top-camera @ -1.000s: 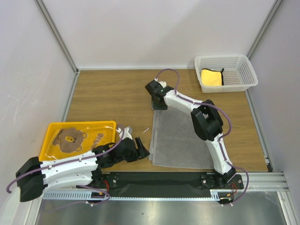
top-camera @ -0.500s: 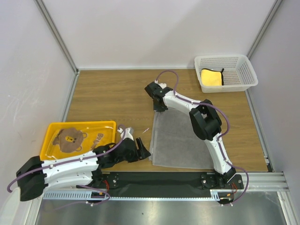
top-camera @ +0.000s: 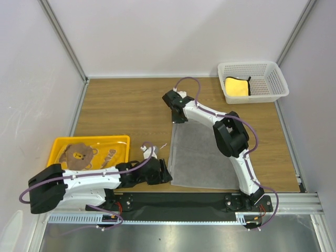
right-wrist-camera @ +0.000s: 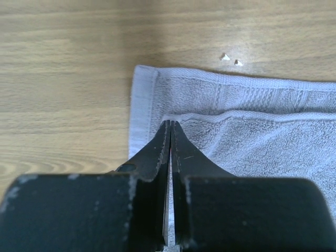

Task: Fold and stack the towels
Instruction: Fold the towel

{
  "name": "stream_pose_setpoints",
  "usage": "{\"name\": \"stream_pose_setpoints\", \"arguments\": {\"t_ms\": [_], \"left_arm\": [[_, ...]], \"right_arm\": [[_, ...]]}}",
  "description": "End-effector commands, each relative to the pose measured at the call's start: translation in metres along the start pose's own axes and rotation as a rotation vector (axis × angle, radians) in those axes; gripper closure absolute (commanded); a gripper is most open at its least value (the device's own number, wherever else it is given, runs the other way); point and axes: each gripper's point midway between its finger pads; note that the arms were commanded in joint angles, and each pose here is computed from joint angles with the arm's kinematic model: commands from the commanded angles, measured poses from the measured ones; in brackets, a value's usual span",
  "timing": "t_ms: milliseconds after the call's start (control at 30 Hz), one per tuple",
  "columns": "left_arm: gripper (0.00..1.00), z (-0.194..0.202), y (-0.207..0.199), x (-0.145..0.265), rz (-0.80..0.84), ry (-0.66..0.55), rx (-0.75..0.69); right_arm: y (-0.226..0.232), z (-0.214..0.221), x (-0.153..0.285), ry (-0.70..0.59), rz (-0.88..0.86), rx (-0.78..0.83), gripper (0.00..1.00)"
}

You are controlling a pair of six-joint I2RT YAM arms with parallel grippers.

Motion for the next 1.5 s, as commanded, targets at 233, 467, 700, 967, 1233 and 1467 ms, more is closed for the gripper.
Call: {"name": "stream_pose_setpoints", "arguments": {"t_ms": [233, 467, 700, 967, 1233, 1467], "left_arm": [[0.36, -0.006, -0.027, -0.005, 0.041, -0.030, -0.012], [0.35, -0.006, -0.026, -0.003, 0.039, -0.034, -0.015], [0.36, -0.007, -0.023, -0.002, 0.029, -0.039, -0.024], [0.36, -0.008, -0.024, -0.002, 0.030, -0.038, -0.039], [0.36, -0.005, -0.026, -0.005, 0.035, -0.025, -0.048], [0.36, -0.004, -0.026, -0.007, 0.032, -0.022, -0.045]], "right_arm": [[0.009, -0.026, 0.009, -0.047, -0.037, -0.029, 0.74], [0.008, -0.014, -0.006, -0.019, -0.012, -0.015, 0.69], [0.006, -0.005, -0.012, 0.004, 0.017, -0.001, 0.69], [0.001, -0.002, -0.013, 0.015, 0.042, 0.015, 0.81], [0.003, 0.000, -0.005, 0.021, 0.039, 0.025, 0.52], [0.004, 0.002, -0.004, 0.023, 0.035, 0.031, 0.66]]}}
Point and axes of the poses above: each gripper's point midway between its finger pads, its own x axis back along the fingers, its own y axis along the line the jaws close on, z = x × y, and after that the axes turned 12 degrees about x, right-handed
